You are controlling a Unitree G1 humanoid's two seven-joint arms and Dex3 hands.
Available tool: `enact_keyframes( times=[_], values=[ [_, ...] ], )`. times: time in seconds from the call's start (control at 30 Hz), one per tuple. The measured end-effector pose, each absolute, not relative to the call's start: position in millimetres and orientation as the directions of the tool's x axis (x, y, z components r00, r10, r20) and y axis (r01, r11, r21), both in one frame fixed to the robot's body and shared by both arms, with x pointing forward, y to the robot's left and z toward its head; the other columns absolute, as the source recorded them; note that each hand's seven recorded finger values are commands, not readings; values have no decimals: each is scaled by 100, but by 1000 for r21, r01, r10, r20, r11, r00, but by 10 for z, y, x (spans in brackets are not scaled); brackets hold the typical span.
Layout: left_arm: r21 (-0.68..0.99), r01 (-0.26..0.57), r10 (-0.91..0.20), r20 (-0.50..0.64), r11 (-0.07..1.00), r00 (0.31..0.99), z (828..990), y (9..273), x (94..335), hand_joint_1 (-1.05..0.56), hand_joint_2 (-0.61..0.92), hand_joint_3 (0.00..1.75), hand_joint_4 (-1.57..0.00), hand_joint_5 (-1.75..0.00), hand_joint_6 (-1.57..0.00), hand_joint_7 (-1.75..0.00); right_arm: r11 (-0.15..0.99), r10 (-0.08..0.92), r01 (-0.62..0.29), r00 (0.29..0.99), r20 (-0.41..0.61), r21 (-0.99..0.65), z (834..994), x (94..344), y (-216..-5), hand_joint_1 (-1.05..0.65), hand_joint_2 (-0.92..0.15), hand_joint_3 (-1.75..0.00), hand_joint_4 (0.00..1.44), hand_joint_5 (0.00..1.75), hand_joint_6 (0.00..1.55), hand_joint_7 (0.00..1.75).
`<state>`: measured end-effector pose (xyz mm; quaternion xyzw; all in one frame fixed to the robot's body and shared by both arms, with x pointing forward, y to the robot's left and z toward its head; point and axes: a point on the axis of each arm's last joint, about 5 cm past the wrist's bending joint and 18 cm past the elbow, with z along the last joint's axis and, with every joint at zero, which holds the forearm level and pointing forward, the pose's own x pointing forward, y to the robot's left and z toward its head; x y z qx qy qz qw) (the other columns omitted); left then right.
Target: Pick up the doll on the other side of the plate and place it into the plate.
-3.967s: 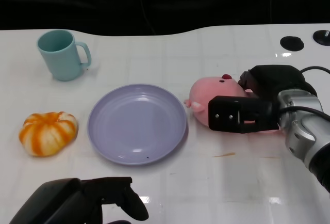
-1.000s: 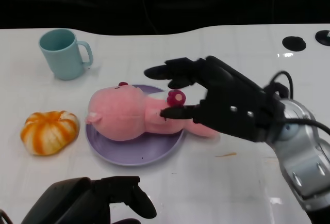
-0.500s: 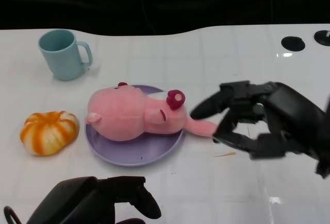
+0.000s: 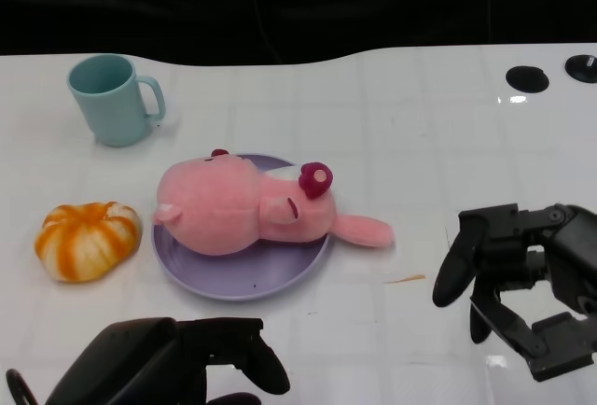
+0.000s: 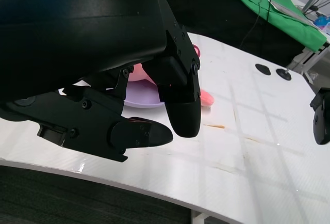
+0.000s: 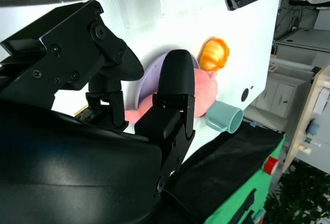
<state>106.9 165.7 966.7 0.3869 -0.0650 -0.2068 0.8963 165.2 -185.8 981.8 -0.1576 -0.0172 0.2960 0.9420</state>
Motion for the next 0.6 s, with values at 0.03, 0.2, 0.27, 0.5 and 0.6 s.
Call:
enact_keyframes(
  times=[0.03, 0.2, 0.27, 0.5, 0.6],
  values=[
    [723, 319, -420, -43, 614, 907, 9661, 1667, 1063, -23, 91, 39, -64, -167, -75, -82, 771, 564, -552, 823, -62, -317, 9790, 1654, -1847, 9, -40, -137, 86, 166, 82, 144],
    [728, 322, -423, -48, 606, 905, 9624, 1705, 1043, -22, 90, 38, -65, -164, -76, -81, 763, 557, -542, 828, -68, -352, 9701, 1669, -1828, 11, -38, -139, 92, 171, 85, 149],
    [725, 325, -426, -49, 607, 904, 9615, 1711, 1038, -22, 90, 38, -65, -163, -76, -80, 763, 556, -543, 828, -74, -351, 9685, 1668, -1829, 11, -37, -139, 91, 173, 84, 149],
    [726, 325, -429, -45, 606, 902, 9603, 1718, 1040, -21, 91, 36, -66, -164, -75, -81, 747, 554, -536, 829, -78, -394, 9682, 1668, -1850, 10, -36, -137, 89, 174, 82, 148],
    [723, 326, -430, -44, 609, 902, 9599, 1712, 1040, -22, 92, 36, -65, -166, -75, -81, 739, 552, -531, 830, -80, -415, 9684, 1670, -1859, 11, -36, -137, 88, 174, 82, 147]
  ],
)
